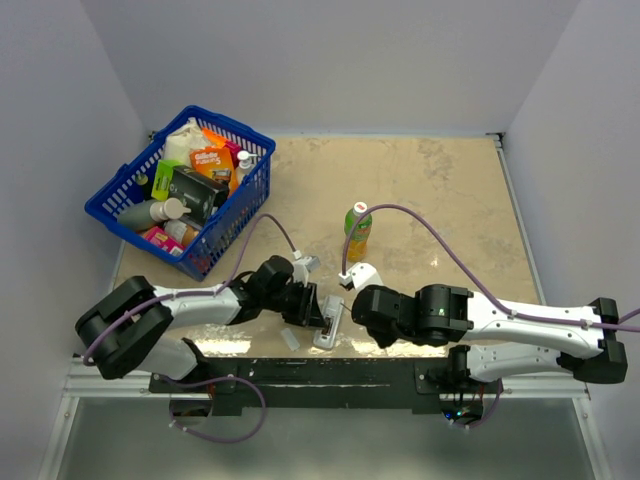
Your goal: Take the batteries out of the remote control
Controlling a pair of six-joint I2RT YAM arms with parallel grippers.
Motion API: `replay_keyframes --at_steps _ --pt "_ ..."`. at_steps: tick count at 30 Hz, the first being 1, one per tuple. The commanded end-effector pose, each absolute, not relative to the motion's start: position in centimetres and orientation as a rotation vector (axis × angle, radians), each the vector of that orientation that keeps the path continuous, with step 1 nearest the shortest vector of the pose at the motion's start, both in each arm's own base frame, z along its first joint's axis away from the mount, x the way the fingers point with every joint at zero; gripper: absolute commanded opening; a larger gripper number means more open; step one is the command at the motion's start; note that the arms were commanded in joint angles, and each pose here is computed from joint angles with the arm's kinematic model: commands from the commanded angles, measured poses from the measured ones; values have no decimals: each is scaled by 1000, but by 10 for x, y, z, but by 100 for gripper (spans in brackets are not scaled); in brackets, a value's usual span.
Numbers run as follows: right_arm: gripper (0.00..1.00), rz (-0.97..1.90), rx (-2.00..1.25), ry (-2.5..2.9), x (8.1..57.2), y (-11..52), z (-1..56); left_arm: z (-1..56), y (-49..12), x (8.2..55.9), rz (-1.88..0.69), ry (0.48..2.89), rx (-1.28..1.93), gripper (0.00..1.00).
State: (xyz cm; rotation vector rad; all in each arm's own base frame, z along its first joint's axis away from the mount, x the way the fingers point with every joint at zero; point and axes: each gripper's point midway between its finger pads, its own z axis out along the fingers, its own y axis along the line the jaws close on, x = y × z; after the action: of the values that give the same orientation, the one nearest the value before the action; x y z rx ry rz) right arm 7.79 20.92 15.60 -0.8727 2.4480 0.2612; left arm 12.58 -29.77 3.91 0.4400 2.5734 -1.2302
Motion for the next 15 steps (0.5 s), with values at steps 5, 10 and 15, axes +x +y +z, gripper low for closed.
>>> replay_keyframes --at_steps 5,10,15 --pt "0 326 -836 2432 78 216 160 83 -308 140 -1235 2442 426 41" --pt "0 432 -892 2419 71 234 161 110 -300 157 -1117 2306 537 47" --pt "0 489 -942 2405 67 249 165 149 -294 155 -1086 2041 800 52"
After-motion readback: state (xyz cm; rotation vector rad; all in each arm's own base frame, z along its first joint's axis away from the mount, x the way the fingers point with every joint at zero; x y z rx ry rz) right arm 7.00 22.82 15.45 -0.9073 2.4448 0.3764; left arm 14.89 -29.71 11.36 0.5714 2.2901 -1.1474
